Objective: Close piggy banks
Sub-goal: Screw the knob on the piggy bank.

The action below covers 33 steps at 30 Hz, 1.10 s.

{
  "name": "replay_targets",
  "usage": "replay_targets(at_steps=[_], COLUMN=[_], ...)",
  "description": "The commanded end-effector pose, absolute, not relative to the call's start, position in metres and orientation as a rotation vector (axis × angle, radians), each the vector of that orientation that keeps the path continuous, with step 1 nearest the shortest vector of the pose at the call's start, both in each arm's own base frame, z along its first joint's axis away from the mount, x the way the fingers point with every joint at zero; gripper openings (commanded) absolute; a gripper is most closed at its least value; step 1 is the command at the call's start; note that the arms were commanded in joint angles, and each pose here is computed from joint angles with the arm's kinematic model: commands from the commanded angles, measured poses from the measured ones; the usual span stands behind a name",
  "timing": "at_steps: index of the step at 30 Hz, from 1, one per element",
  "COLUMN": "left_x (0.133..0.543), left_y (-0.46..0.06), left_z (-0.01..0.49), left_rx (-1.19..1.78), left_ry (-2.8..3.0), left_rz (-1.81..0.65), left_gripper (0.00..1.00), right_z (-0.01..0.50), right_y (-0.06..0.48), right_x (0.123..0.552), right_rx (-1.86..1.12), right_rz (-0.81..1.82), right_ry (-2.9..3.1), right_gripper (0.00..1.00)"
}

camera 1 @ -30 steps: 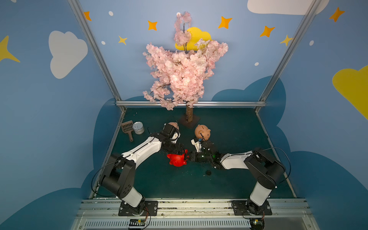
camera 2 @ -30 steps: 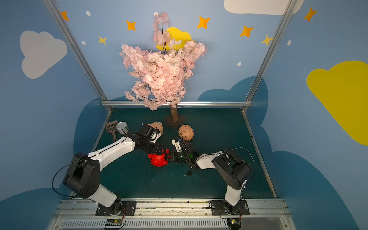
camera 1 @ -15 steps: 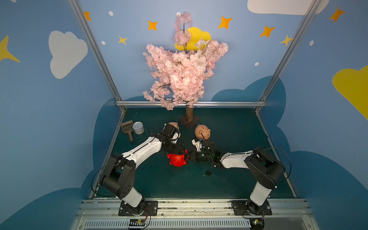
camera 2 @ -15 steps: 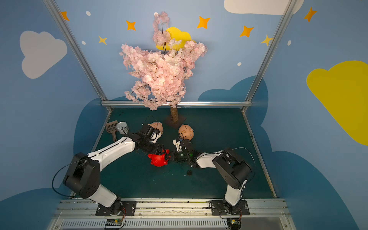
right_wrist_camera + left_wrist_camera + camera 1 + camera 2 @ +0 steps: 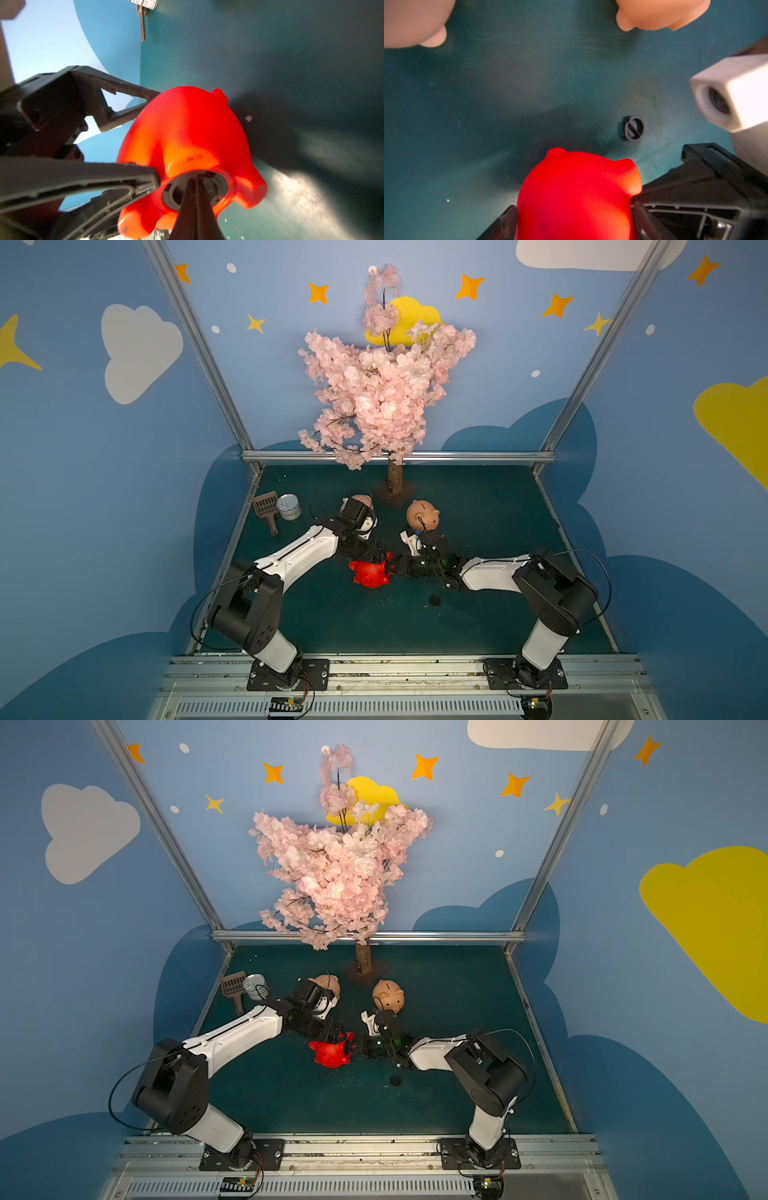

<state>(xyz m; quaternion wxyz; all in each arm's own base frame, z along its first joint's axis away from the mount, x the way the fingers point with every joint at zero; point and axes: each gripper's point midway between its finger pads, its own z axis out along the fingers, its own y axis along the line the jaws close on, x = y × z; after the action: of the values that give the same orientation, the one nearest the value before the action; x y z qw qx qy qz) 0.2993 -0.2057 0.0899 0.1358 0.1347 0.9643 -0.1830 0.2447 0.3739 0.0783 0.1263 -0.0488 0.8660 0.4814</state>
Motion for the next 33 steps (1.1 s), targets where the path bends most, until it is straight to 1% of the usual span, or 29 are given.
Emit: replay_targets(at_steps=[1, 5, 8, 10, 13, 19, 24, 28, 31, 33], left_x=[0.256, 0.260, 0.263, 0.264, 0.265, 0.263, 0.265, 0.262, 0.257, 0.253], left_y=[-0.195, -0.198, -0.199, -0.199, -0.198, -0.203, -0.201, -0.201, -0.202, -0.202], left_z=[0.056, 0.063, 0.068, 0.073, 0.080, 0.093, 0.105, 0.116, 0.121, 0.123], left_rx=[0.425, 0.428, 0.423, 0.421, 0.412, 0.424, 0.413, 0.421, 0.428, 0.404], left_ry=[3.013, 2.999, 2.984, 2.974, 2.971, 2.951, 2.939, 2.915, 2.889, 2.892], left_rz=[-0.462, -0.472, -0.473, -0.476, -0.465, -0.470, -0.385, -0.354, -0.312, -0.295], left_gripper=[0.83, 0.87, 0.93, 0.95, 0.97, 0.97, 0.99, 0.99, 0.99, 0.99], right_z=[0.076, 0.078, 0.081, 0.085, 0.092, 0.108, 0.127, 0.138, 0.142, 0.145], right_y=[0.359, 0.355, 0.352, 0.348, 0.340, 0.317, 0.302, 0.294, 0.288, 0.284], right_x=[0.248, 0.245, 0.243, 0.241, 0.240, 0.240, 0.240, 0.242, 0.248, 0.253], right_rx=[-0.157, -0.178, -0.195, -0.205, -0.220, -0.193, -0.212, -0.224, -0.168, -0.139], right_rz=[1.229, 1.207, 1.201, 1.192, 1.174, 1.173, 1.155, 1.143, 1.124, 1.104], right_ry=[2.555, 2.562, 2.567, 2.567, 2.563, 2.555, 2.533, 2.504, 2.497, 2.482], right_gripper=[0.11, 0.18, 0.24, 0.25, 0.26, 0.25, 0.25, 0.27, 0.29, 0.33])
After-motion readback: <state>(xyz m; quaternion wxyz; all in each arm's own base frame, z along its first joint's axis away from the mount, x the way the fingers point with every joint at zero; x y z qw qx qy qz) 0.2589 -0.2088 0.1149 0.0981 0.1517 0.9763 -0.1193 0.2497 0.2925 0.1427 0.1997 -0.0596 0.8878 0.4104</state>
